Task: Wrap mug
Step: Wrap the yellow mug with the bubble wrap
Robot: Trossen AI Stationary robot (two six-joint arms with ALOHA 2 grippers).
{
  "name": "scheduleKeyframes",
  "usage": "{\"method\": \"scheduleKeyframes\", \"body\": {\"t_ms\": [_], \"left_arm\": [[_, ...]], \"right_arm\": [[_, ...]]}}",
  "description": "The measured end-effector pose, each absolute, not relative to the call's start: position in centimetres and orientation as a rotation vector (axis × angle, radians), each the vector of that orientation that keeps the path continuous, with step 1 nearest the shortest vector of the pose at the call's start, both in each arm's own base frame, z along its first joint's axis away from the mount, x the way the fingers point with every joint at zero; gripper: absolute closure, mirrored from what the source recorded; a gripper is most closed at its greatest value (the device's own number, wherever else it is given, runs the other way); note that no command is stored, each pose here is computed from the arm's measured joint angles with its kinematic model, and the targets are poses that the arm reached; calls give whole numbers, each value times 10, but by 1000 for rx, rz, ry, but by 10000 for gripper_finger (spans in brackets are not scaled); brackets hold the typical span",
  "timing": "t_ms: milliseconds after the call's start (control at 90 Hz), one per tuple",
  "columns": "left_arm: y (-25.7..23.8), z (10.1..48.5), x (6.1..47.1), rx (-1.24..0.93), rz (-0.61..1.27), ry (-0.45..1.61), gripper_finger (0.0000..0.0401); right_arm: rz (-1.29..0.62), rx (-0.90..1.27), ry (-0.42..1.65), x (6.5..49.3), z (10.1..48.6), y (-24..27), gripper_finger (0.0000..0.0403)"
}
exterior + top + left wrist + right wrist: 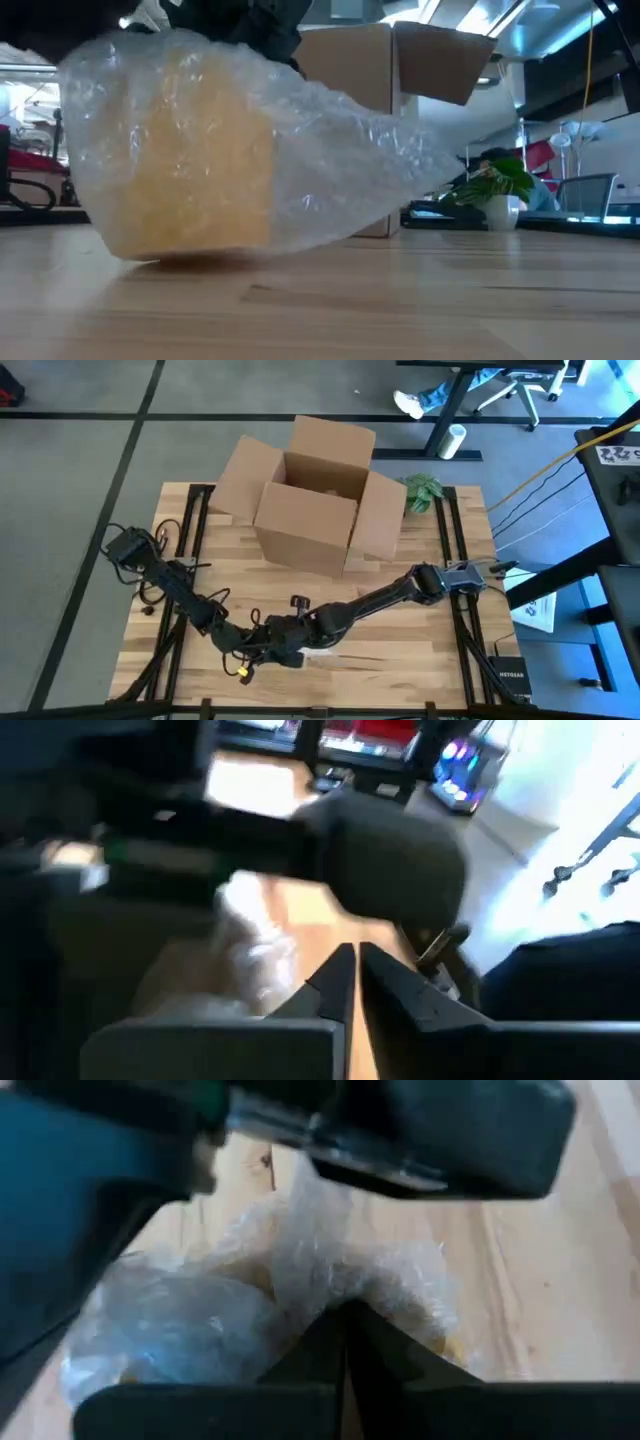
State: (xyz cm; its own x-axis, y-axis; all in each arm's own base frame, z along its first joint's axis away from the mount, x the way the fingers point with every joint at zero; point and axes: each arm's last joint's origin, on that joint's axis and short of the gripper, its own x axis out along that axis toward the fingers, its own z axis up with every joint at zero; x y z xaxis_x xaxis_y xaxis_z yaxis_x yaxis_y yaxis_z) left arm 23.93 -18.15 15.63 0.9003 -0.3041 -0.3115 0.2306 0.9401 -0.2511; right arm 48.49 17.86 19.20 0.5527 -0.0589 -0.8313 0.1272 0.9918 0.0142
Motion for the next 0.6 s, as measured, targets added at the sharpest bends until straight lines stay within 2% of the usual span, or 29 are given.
{"method": "scheduleKeyframes", "body": {"t_ms": [311, 600], "left_arm": [[-181, 154, 239, -198, -276, 369, 401], [-181, 155, 239, -191, -277, 360, 401]], "right_arm": [[-23, 153, 981, 486, 228, 182, 403], [-111, 150, 1120, 460, 257, 175, 403]]}}
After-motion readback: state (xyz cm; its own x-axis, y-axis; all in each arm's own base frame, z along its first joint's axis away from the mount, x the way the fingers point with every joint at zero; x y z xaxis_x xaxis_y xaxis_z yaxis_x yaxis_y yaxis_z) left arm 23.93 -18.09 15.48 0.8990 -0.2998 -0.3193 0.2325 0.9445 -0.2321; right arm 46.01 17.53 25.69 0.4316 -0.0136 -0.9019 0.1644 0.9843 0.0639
